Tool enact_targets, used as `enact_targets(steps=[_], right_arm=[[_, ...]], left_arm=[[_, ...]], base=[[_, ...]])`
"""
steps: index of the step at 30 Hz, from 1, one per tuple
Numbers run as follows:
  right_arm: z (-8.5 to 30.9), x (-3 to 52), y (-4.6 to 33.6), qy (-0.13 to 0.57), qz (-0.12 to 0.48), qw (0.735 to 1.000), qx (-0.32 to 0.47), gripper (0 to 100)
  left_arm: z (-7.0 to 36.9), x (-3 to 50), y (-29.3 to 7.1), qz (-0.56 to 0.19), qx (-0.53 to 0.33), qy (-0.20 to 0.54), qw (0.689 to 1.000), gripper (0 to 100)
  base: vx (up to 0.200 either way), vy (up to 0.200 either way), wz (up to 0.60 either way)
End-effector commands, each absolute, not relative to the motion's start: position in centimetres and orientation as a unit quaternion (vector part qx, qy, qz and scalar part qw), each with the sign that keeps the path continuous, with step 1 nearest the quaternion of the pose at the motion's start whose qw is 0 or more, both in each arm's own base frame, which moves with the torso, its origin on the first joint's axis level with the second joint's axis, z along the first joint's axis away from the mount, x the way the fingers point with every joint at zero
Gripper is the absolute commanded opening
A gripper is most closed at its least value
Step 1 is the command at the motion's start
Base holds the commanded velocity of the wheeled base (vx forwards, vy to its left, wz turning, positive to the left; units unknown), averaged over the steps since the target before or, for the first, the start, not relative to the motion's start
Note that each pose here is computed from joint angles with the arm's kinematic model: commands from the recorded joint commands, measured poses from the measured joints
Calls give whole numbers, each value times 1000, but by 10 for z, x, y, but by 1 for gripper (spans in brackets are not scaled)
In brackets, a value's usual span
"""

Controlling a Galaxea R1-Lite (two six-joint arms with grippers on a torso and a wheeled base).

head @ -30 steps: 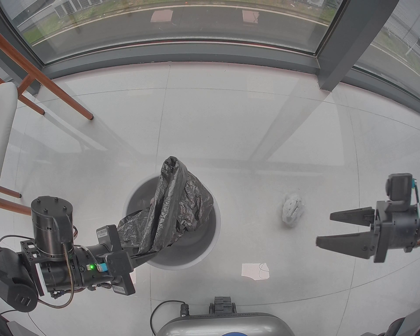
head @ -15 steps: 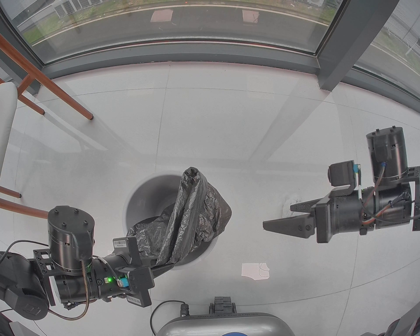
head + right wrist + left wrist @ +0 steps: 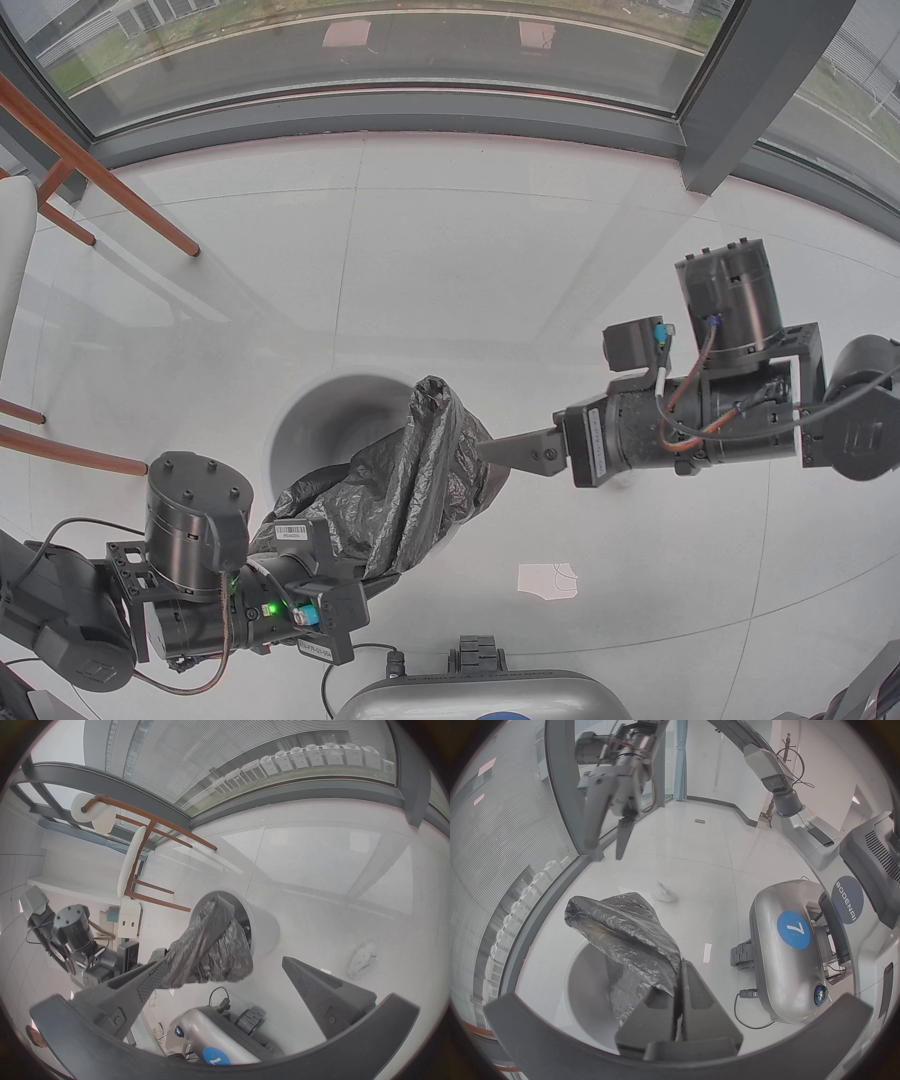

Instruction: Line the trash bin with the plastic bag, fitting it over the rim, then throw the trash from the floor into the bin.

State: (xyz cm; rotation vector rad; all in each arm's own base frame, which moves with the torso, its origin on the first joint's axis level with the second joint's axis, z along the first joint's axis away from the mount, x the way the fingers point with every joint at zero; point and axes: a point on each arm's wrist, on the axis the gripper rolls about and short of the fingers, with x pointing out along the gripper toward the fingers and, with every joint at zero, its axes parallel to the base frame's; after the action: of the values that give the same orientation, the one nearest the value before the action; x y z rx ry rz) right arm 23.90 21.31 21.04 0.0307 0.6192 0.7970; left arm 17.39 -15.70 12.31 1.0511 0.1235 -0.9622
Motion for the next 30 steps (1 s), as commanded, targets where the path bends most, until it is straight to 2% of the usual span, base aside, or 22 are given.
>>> enact_targets(steps=[1,6,30], right_arm=[[201,259,236,301,381,874,9,100],[198,266,241,305,356,884,-4,100],[194,292,259,287,355,890,-19,100]], left_arm=[[118,173,-166,-454,486,60,744,0],[118,173,-166,-454,486,60,744,0],[120,180,-174,-452,485,55,747,0]], base=[[0,0,0],[0,0,0],[0,0,0]])
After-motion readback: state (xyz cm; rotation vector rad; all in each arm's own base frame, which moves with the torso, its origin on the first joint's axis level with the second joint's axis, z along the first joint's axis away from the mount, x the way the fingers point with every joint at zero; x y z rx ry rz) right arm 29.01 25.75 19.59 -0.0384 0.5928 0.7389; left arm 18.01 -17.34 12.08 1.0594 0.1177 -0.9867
